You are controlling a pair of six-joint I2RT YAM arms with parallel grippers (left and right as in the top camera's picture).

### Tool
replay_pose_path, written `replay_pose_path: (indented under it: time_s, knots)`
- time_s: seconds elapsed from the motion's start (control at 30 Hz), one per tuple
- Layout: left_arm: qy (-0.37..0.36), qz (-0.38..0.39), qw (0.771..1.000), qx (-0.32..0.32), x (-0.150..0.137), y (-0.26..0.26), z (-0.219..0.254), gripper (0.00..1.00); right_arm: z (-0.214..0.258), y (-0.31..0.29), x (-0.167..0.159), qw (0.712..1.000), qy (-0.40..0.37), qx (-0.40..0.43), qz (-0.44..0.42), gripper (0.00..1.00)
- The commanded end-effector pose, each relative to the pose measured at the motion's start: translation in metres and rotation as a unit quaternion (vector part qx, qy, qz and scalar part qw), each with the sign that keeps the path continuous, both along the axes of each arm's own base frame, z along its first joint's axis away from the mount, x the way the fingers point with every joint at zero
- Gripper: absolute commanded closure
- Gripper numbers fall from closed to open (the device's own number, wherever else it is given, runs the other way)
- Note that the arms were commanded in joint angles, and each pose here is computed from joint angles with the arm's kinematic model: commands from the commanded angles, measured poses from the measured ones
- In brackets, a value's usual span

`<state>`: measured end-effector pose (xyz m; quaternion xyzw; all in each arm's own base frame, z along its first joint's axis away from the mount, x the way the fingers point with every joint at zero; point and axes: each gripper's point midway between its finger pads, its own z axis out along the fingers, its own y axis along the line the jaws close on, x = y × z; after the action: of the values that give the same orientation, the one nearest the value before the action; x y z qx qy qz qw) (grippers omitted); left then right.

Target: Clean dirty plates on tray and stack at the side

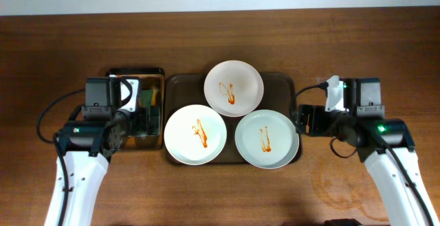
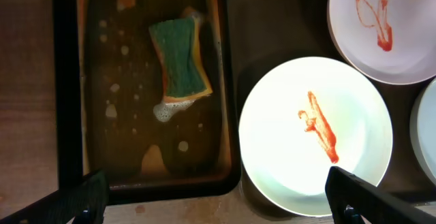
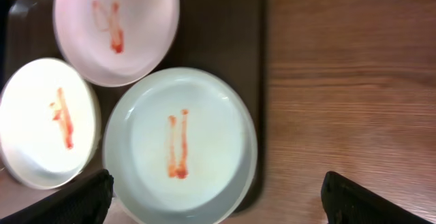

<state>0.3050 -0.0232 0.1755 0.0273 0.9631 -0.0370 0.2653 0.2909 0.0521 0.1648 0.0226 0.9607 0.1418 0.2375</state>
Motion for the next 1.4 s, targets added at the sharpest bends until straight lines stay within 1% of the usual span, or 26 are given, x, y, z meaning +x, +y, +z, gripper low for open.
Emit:
replay_pose_path:
  time_s: [0.0,0.1,0.13,0.2,0.27,0.3,0.43,0.6,0.73,0.77,0.83,0.87,0.93,1.07,1.23,1.3,1.37]
  knots:
    - [-0.029,0.005,1.0,0.001,0.013,0.0,0.011,0.0,0.005,0.019,0.004,0.999,0.002,0.043,0.032,0.01]
    - [-0.051,0.035,0.998,0.002,0.034,0.007,0.011,0.0,0.006,0.023,0.003,0.998,0.004,0.048,0.038,0.1]
    - [-0.058,0.038,0.998,0.002,0.045,0.008,0.008,0.03,0.006,0.027,0.002,0.998,0.003,0.048,0.045,0.11]
    - [-0.059,0.037,0.998,0.002,0.063,0.007,-0.005,0.15,0.006,0.036,0.0,0.997,0.002,0.048,0.061,0.11]
    - [-0.043,0.038,0.998,0.004,0.076,0.007,-0.026,0.29,0.007,0.042,0.0,0.996,-0.001,0.047,0.071,0.11]
    - [-0.034,0.038,0.999,0.005,0.08,0.007,-0.036,0.31,0.007,0.043,0.0,0.996,-0.001,0.045,0.072,0.11]
    - [0.013,0.054,0.998,0.024,0.092,0.014,-0.085,0.34,0.007,0.044,-0.001,0.996,-0.001,0.045,0.075,0.11]
    - [0.059,0.062,0.995,0.044,0.095,0.02,-0.133,0.36,0.007,0.044,-0.001,0.996,-0.001,0.045,0.075,0.11]
    - [0.087,0.069,0.992,0.066,0.091,0.028,-0.156,0.44,0.007,0.044,-0.001,0.996,-0.001,0.045,0.075,0.11]
    - [0.088,0.069,0.991,0.066,0.091,0.028,-0.157,0.48,0.007,0.044,-0.001,0.996,-0.001,0.045,0.075,0.11]
    - [0.089,0.069,0.991,0.066,0.091,0.028,-0.16,0.64,0.007,0.044,-0.001,0.996,-0.001,0.045,0.075,0.11]
    - [0.087,0.069,0.992,0.066,0.092,0.028,-0.159,0.78,0.007,0.044,-0.001,0.996,-0.001,0.045,0.075,0.11]
    - [0.085,0.069,0.992,0.065,0.093,0.027,-0.159,1.0,0.007,0.044,-0.001,0.996,-0.001,0.045,0.075,0.11]
    - [0.084,0.069,0.992,0.064,0.093,0.027,-0.155,1.0,0.007,0.044,-0.001,0.996,-0.001,0.044,0.075,0.11]
    - [0.062,0.07,0.994,0.061,0.099,0.027,-0.12,1.0,0.005,0.04,0.0,0.997,-0.002,0.033,0.069,0.12]
    - [0.056,0.07,0.994,0.061,0.094,0.027,-0.106,1.0,0.005,0.041,-0.001,0.997,0.001,0.033,0.07,0.15]
    - [0.063,0.07,0.994,0.062,0.089,0.027,-0.104,1.0,0.005,0.045,-0.002,0.996,0.001,0.033,0.078,0.15]
